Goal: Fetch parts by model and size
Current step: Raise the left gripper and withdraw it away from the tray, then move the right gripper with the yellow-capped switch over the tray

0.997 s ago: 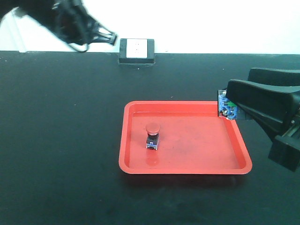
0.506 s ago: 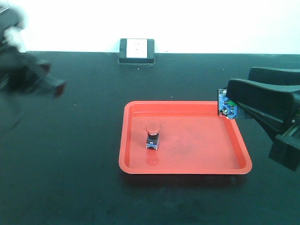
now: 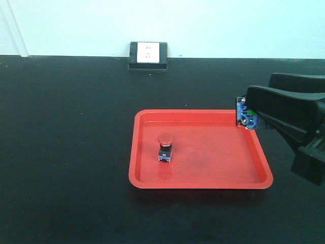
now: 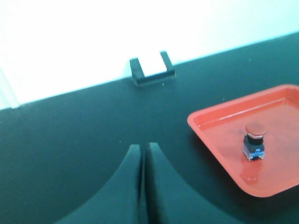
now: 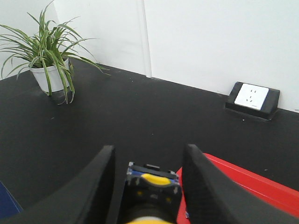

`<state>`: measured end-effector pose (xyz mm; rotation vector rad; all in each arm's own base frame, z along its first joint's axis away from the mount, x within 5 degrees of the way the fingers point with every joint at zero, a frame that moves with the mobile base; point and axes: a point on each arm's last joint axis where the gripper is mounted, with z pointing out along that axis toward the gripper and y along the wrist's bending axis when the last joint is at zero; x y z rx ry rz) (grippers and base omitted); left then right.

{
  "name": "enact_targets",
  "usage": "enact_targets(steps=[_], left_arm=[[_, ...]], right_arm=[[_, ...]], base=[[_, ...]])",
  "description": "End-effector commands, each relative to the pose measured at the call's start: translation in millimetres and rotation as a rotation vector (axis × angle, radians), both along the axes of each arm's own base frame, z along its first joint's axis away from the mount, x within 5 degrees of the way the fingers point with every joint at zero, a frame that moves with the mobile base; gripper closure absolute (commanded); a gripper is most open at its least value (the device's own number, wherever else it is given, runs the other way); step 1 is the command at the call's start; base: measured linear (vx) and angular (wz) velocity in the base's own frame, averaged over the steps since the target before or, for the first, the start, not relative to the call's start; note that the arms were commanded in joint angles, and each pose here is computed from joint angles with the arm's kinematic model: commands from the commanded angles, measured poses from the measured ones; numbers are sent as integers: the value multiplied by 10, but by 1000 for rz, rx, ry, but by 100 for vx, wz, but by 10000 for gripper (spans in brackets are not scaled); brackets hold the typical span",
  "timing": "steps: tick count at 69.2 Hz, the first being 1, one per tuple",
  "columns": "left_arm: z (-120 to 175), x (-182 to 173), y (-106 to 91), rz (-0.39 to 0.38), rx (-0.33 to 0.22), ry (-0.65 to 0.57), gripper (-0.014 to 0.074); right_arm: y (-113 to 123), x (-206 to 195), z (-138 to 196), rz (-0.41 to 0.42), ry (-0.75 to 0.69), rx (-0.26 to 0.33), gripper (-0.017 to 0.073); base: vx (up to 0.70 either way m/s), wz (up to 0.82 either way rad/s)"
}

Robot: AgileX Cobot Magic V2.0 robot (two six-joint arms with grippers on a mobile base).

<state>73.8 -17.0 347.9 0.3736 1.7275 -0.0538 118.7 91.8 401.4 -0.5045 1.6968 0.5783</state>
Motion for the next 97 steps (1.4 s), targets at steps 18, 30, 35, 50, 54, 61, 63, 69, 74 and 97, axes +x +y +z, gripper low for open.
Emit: enact_targets(steps=[18,30,35,50,54,61,63,69,74,97], left_arm=[[-161,-371,133,-14,-68,-180,600],[-187,-390,143,-12,-68,-179,600],[-187,-390,143,-12,-68,-179,600],[-187,-390,143,-12,-67,-179,600],[-187,-390,143,-12,-67,-179,600],[-187,-390,143,-12,-67,-179,600],[-187,-390,143,-12,-67,-179,600],[-187,-390,143,-12,-67,-179,600],[-187,-390,143,-12,-67,-179,600],[-187,-390,143,-11,-66,-180,600]], right_arm=[[-28,-17,184,-13,-91,61,564],[18,48,145,-13,-71,47,564],[76,133,88,-14,-44,23,564],[357,541,-203,-28,87,-29,564],[424,651,-253,-35,125,-38,564],[493,918,-333,-81,194,-51,564],[488,998,-330,-101,207,-50,564],[405,1246,-363,-173,260,-61,564],[322,1440,-398,-224,315,-83,564],[125,2238,-716,-327,557,-338,564]], base=[[0,0],[0,0],[0,0],[0,0],[0,0],[0,0],[0,0],[0,0],[0,0],[0,0]])
